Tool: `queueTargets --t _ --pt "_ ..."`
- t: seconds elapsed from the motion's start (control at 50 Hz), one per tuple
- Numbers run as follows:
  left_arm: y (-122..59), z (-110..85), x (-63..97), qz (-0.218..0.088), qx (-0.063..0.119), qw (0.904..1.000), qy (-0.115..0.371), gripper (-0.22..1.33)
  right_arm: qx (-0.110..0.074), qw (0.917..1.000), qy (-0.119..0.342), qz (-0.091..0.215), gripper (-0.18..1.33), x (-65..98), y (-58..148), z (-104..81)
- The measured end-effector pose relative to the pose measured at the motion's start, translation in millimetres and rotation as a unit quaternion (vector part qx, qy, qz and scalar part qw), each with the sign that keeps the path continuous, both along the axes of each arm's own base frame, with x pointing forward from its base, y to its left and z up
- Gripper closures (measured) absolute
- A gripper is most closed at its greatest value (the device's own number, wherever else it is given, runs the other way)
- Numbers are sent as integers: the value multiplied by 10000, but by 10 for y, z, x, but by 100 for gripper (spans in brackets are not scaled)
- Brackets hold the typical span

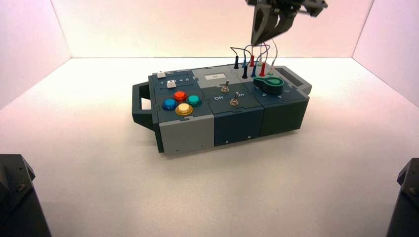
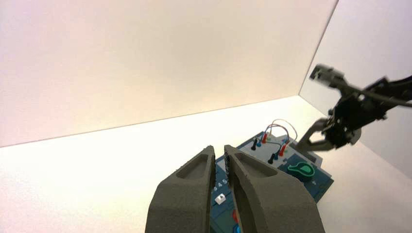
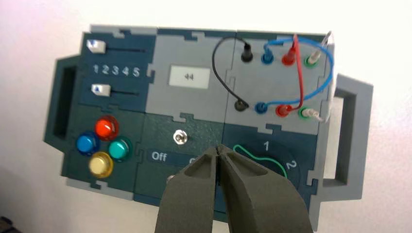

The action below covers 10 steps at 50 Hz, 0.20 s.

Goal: Turn the knob to position 6.

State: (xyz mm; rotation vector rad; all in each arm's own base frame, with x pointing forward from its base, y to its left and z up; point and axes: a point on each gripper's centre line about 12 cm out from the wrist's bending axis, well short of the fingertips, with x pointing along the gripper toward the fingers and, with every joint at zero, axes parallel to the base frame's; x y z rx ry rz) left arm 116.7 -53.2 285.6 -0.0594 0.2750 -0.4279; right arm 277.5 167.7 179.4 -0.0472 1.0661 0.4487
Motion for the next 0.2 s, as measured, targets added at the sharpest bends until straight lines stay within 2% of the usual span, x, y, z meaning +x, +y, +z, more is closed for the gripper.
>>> queueTargets --t 0.2 --pt "-9 -15 32 -2 32 10000 85 88 27 10000 -14 16 129 17 15 84"
